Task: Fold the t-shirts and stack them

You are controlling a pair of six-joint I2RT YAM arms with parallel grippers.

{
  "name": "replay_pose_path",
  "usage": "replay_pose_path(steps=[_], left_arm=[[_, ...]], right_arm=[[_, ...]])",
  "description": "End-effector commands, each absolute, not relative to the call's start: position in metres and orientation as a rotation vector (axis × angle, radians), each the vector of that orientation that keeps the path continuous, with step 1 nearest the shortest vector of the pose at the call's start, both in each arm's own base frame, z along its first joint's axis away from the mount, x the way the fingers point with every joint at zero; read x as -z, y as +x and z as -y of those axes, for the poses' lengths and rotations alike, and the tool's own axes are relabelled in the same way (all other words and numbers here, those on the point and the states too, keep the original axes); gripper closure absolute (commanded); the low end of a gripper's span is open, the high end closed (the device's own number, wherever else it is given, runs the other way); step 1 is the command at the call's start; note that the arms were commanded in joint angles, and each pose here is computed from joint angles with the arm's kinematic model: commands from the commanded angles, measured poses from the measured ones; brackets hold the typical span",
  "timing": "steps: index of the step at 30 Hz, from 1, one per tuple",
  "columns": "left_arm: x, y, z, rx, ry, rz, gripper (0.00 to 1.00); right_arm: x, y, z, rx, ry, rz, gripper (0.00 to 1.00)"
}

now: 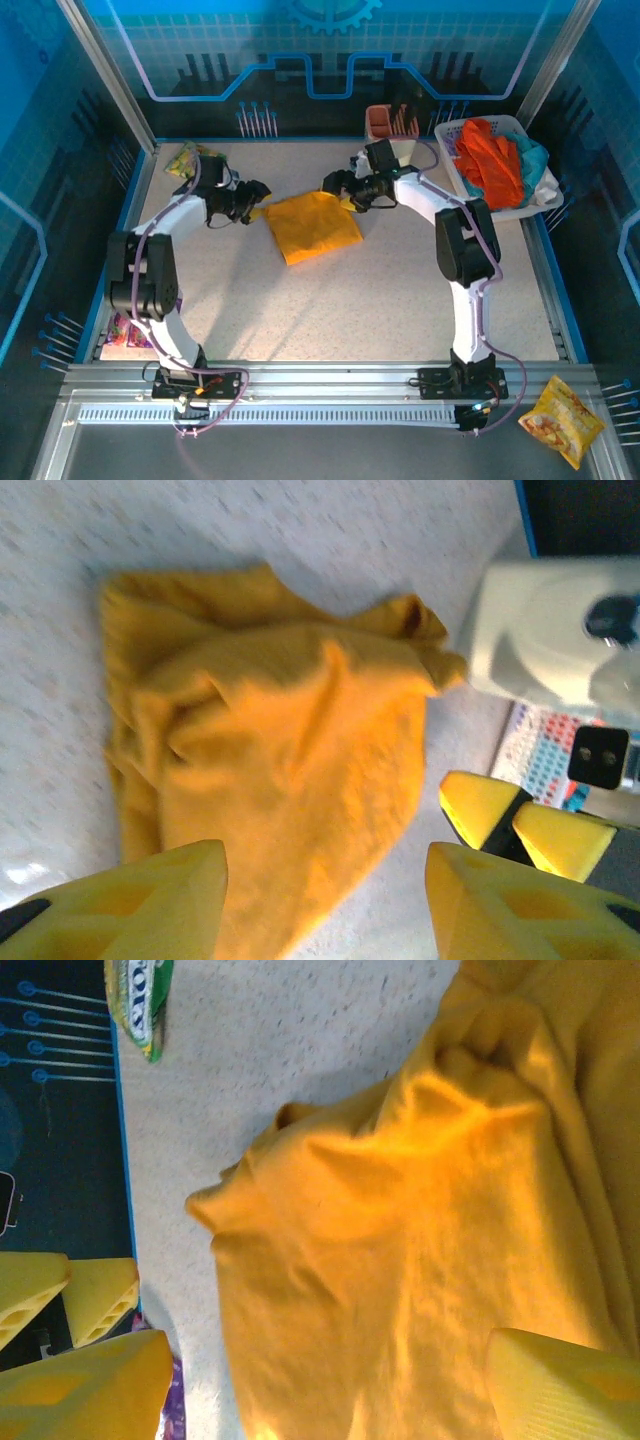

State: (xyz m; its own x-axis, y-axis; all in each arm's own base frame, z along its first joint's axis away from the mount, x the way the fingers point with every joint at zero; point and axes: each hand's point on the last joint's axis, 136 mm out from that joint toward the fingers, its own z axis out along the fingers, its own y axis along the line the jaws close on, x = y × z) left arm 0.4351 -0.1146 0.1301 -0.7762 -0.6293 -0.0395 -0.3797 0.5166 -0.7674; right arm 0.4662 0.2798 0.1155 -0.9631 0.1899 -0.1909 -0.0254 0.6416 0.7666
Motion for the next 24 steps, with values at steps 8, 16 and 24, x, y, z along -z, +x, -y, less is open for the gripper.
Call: replay_pose_path(steps=[8, 16, 24], left_arm=[[-0.13, 0.394, 0.204, 1.27, -0.724, -2.476, 0.45], [-0.068, 0.394, 0.227, 1.187, -0.678, -2.634, 0.47], [-0.026, 0.391, 0.205, 1.088, -0.634, -2.724, 0.47]], right_arm=[[-0.135, 0.431, -0.289, -1.36, 0.074, -2.511, 0.18], [-0.084, 0.434, -0.295, -1.391, 0.107, -2.533, 0.19], [-0.027, 0.404, -0.272, -1.298, 0.235, -2.669, 0.2]])
